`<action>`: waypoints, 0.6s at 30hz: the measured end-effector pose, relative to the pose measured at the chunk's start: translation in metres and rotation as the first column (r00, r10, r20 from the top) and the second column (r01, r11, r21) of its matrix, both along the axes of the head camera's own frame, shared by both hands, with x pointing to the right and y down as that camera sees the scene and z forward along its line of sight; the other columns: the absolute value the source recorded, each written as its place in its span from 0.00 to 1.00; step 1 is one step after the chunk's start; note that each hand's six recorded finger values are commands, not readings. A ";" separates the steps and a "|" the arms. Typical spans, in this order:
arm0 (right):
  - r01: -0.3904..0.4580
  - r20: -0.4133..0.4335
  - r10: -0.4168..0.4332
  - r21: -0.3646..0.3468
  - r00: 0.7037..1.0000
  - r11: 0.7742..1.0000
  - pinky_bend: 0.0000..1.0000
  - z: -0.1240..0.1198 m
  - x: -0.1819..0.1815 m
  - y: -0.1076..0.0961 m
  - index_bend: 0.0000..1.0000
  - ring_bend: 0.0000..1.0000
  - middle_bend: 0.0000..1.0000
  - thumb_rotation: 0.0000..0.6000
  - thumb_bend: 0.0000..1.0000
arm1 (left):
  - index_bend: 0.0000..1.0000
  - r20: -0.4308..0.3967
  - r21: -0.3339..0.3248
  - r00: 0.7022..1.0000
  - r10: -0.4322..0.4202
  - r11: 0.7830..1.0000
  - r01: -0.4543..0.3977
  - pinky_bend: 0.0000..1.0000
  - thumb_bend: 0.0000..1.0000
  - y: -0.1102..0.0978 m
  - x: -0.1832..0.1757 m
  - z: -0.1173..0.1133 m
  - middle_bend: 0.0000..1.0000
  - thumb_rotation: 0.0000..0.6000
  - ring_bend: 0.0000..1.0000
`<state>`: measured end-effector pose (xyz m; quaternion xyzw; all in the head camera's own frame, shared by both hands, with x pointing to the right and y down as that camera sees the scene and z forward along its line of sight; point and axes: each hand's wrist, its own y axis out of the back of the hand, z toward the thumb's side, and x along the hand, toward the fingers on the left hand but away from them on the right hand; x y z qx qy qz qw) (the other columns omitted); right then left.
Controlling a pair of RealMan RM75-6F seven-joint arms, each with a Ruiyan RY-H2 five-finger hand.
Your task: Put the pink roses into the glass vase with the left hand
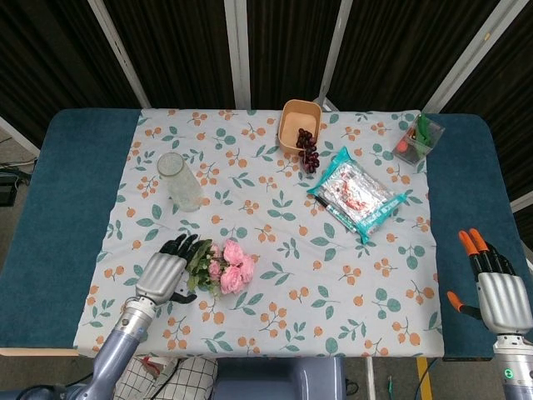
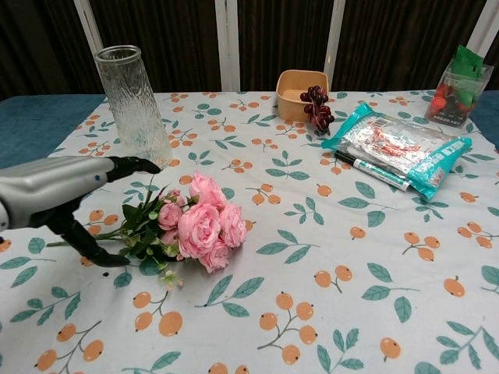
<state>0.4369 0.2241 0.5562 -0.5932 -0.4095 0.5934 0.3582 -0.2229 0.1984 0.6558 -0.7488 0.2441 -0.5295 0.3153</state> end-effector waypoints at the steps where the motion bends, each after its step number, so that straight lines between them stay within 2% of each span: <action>1: -0.001 0.002 0.001 0.001 1.000 1.000 0.18 0.000 0.000 0.000 0.00 0.09 0.00 1.00 0.25 | 0.09 0.000 0.000 1.000 -0.001 1.000 0.001 0.13 0.12 0.000 0.005 0.003 0.06 1.00 0.02; 8: -0.010 0.018 0.010 0.009 1.000 1.000 0.18 -0.003 0.006 -0.002 0.00 0.09 0.00 1.00 0.25 | 0.11 0.006 0.024 1.000 -0.002 1.000 0.002 0.14 0.13 -0.006 0.030 0.023 0.11 1.00 0.05; 11: -0.008 0.022 0.008 0.008 1.000 1.000 0.18 -0.002 0.006 -0.002 0.00 0.09 0.00 1.00 0.25 | 0.14 0.015 0.033 1.000 0.007 0.999 -0.007 0.18 0.15 -0.008 0.040 0.030 0.16 1.00 0.10; 14: -0.008 0.024 0.007 0.008 1.000 1.000 0.18 -0.002 0.006 -0.003 0.00 0.09 0.00 1.00 0.25 | 0.21 0.037 0.043 0.999 0.021 0.999 -0.022 0.24 0.20 -0.007 0.048 0.037 0.23 1.00 0.16; 18: -0.008 0.026 0.007 0.011 1.000 1.000 0.18 -0.002 0.006 -0.003 0.00 0.09 0.00 1.00 0.25 | 0.33 0.062 0.058 0.998 0.032 0.998 -0.036 0.33 0.33 -0.006 0.055 0.044 0.33 1.00 0.26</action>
